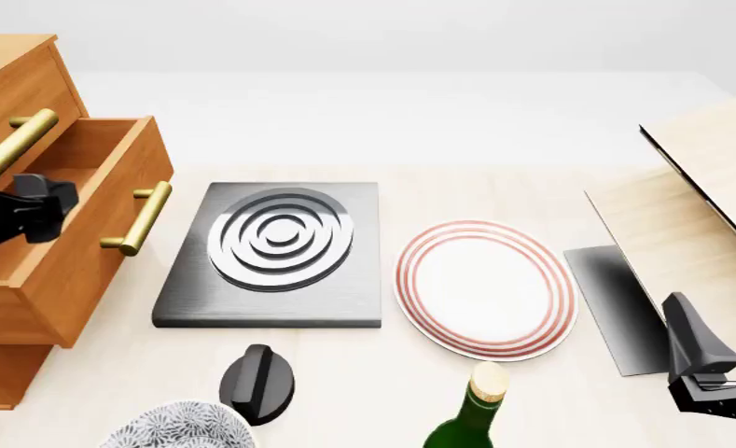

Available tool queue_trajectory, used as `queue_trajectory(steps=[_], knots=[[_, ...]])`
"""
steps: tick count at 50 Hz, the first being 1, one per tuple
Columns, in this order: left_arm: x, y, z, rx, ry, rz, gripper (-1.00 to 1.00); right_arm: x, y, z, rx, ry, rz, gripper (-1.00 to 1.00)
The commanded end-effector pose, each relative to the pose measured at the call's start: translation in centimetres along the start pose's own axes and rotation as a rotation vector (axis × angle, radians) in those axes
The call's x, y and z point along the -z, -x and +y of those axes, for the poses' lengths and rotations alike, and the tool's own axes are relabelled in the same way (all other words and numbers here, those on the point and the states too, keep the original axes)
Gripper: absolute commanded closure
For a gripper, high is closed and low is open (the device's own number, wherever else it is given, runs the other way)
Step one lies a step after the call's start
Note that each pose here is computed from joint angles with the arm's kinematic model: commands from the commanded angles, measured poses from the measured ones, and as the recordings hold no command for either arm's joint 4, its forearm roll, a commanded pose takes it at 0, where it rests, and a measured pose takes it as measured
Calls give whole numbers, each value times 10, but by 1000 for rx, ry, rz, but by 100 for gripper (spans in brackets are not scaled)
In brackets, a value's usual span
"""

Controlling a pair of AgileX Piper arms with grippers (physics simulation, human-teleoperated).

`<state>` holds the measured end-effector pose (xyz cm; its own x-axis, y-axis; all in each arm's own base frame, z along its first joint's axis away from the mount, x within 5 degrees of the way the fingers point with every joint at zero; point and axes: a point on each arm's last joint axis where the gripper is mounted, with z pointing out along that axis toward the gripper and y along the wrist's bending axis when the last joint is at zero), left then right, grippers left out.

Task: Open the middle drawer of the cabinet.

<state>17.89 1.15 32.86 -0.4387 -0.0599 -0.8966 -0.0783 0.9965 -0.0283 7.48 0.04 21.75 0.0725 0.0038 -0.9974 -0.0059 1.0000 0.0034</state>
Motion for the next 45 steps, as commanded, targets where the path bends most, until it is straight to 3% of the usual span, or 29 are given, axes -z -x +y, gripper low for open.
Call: queue_trajectory(steps=[1,45], knots=[[-5,-4,1,17,5,12,-100,5,0,0,0,-2,-4,-100],[-25,-20,2,28,9,70,-100,5,0,0,0,-2,-4,-100]])
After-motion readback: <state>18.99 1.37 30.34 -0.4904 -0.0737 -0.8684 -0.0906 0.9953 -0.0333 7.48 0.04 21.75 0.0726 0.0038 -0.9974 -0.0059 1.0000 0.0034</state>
